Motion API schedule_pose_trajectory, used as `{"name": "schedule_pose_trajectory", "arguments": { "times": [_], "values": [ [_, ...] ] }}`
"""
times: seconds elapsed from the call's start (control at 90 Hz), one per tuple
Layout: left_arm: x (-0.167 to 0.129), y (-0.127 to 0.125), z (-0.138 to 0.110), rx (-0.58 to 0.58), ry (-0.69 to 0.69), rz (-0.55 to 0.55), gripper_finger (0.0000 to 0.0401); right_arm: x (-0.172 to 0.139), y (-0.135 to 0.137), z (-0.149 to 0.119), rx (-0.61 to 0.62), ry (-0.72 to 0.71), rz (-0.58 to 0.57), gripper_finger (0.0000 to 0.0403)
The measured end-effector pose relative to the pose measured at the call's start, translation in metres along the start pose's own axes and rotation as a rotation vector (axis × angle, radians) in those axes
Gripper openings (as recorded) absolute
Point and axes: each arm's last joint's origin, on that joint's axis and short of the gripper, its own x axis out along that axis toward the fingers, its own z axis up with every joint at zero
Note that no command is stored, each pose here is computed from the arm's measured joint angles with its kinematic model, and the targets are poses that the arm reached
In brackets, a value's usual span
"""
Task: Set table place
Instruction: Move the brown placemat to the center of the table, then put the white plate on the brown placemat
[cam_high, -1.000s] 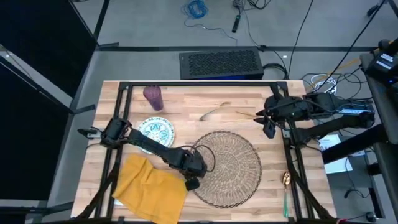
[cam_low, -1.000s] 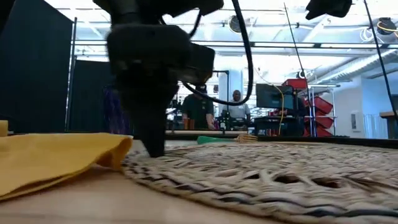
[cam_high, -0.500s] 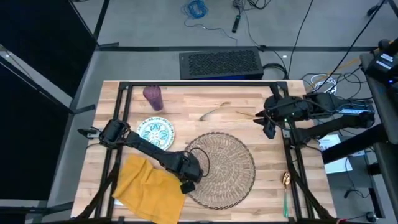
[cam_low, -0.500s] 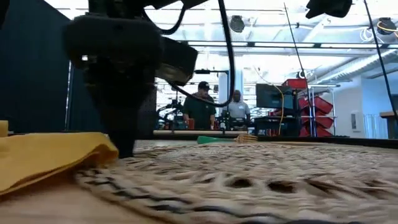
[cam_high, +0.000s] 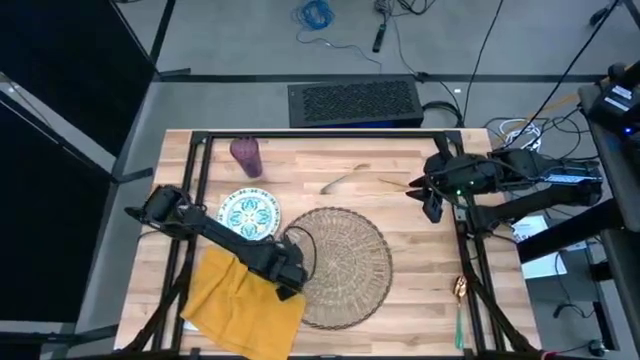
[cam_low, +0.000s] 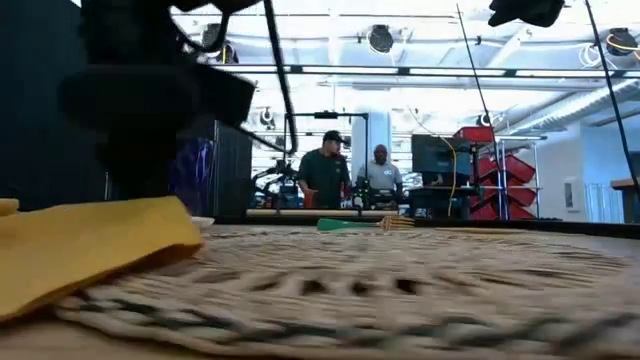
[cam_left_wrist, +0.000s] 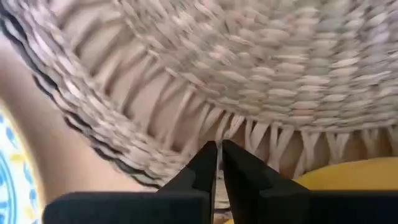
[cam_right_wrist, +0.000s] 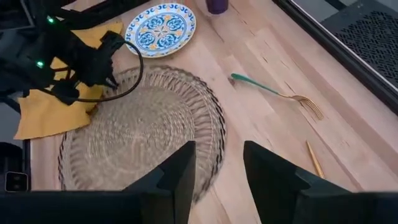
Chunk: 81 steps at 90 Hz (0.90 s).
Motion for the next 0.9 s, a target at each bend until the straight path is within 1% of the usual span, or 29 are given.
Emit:
{"name": "schedule_pose_trajectory", "arguments": {
  "times": [0.1, 0.289, 0.4, 0.522, 0.611, 0.711, 0.8, 0.9],
  "values": [
    [-0.017, 0.001, 0.004, -0.002, -0.103, -0.014, 0.0012, 0.000, 0.000, 0.001, -0.003, -0.006, 0.003, 0.0123],
    [-0.070, 0.019, 0.008, -0.052, -0.336, -0.019, 0.0014, 0.000, 0.001, 0.001, -0.005, -0.012, 0.006, 0.0123],
    [-0.100, 0.039, 0.004, -0.095, -0.457, 0.030, 0.0014, 0.000, 0.001, 0.001, -0.009, -0.012, 0.005, 0.0123],
    [-0.125, 0.067, -0.009, -0.200, -0.612, 0.121, 0.0014, 0.005, 0.002, 0.002, -0.018, 0.002, -0.001, 0.0123],
    [-0.130, 0.088, -0.024, -0.295, -0.684, 0.116, 0.0014, 0.015, 0.006, -0.003, -0.055, 0.009, 0.006, 0.0123],
    [-0.123, 0.113, -0.047, -0.423, -0.711, 0.071, 0.0014, 0.028, 0.009, -0.009, -0.092, -0.012, 0.033, 0.0123],
    [-0.110, 0.131, -0.065, -0.544, -0.720, -0.025, 0.0014, 0.036, 0.009, -0.015, -0.091, -0.031, 0.046, 0.0123],
    [-0.100, 0.147, -0.083, -0.650, -0.679, -0.129, 0.0014, 0.043, 0.008, -0.021, -0.084, -0.057, 0.058, 0.0123]
  ]
}}
